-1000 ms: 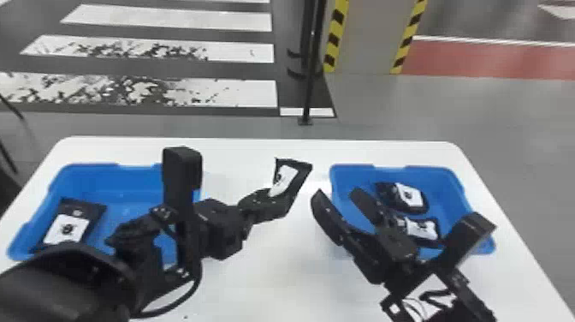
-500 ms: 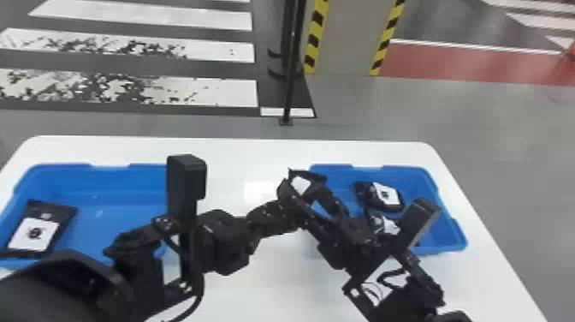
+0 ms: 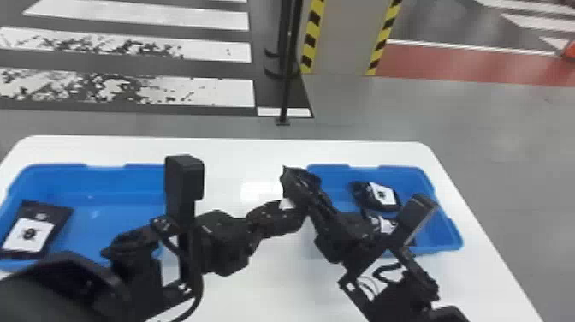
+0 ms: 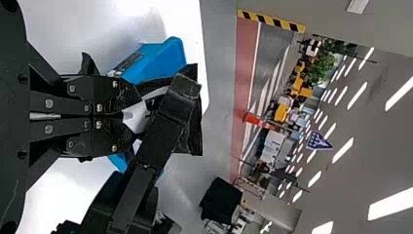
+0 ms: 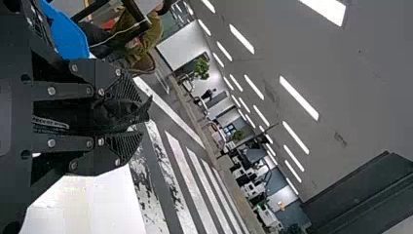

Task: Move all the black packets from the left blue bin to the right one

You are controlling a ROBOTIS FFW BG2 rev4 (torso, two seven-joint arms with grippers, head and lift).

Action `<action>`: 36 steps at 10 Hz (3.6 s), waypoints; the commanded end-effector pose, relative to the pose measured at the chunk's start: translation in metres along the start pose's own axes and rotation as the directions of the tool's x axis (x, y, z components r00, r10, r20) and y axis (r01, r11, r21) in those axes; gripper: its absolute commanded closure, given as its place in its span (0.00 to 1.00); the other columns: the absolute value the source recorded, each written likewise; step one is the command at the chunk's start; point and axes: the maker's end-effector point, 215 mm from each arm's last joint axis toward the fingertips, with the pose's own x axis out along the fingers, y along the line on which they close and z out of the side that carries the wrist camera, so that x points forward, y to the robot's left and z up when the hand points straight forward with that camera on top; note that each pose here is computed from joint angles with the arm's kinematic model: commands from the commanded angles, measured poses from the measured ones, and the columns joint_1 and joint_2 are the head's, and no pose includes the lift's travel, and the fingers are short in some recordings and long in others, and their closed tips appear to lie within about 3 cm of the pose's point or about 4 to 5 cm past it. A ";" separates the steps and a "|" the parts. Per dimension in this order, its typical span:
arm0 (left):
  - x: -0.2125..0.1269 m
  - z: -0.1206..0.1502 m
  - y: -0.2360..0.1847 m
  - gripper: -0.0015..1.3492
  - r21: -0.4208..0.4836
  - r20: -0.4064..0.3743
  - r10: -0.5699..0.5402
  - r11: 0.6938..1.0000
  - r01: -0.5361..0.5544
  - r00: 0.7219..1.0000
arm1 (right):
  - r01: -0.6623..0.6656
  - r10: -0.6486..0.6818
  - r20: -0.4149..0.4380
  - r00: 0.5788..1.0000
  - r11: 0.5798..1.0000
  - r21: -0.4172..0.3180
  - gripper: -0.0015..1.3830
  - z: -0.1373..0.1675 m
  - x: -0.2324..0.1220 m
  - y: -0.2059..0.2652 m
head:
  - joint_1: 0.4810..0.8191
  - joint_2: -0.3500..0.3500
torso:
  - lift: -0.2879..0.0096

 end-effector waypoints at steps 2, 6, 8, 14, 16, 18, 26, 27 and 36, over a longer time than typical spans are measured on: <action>-0.011 -0.014 0.011 0.16 -0.073 -0.007 0.024 0.997 -0.025 1.000 | 0.008 -0.008 0.001 1.000 1.000 -0.016 0.93 0.006 0.003 -0.010 | 0.63 0.26 | 0.50; -0.082 -0.009 0.070 0.13 -0.122 0.045 0.222 0.969 -0.215 0.974 | 0.162 -0.161 0.021 0.987 0.972 -0.173 0.92 0.047 0.008 -0.114 | 0.63 0.30 | 0.50; -0.124 -0.003 0.105 0.13 -0.116 0.060 0.335 0.938 -0.327 0.940 | 0.288 -0.292 0.019 0.956 0.929 -0.232 0.90 0.059 -0.001 -0.190 | 0.63 0.29 | 0.50; -0.207 0.000 0.174 0.13 -0.090 0.056 0.543 0.839 -0.537 0.838 | 0.377 -0.401 0.007 0.916 0.853 -0.362 0.08 0.061 -0.044 -0.222 | 0.63 0.36 | 0.50; -0.238 -0.008 0.202 0.13 -0.066 0.016 0.628 0.777 -0.626 0.778 | 0.364 -0.369 0.067 0.927 0.844 -0.393 0.09 0.070 -0.068 -0.174 | 0.63 0.38 | 0.50; -0.270 -0.032 0.230 0.13 -0.036 -0.083 0.708 0.701 -0.712 0.701 | 0.339 -0.344 0.048 0.938 0.876 -0.344 0.09 0.046 -0.083 -0.140 | 0.63 0.49 | 0.50; -0.295 -0.056 0.344 0.13 -0.014 -0.276 0.828 0.504 -0.864 0.487 | 0.250 -0.262 -0.013 0.965 0.933 -0.260 0.09 0.009 -0.076 -0.102 | 0.63 0.80 | 0.50; -0.295 -0.068 0.352 0.13 -0.020 -0.311 0.824 0.492 -0.870 0.474 | 0.248 -0.260 -0.013 0.966 0.934 -0.258 0.09 0.009 -0.076 -0.101 | 0.63 0.82 | 0.50; -0.261 -0.082 0.364 0.90 0.016 -0.387 0.785 0.531 -0.847 0.484 | 0.249 -0.257 -0.013 0.966 0.945 -0.210 0.11 0.007 -0.076 -0.103 | 0.63 0.80 | 0.50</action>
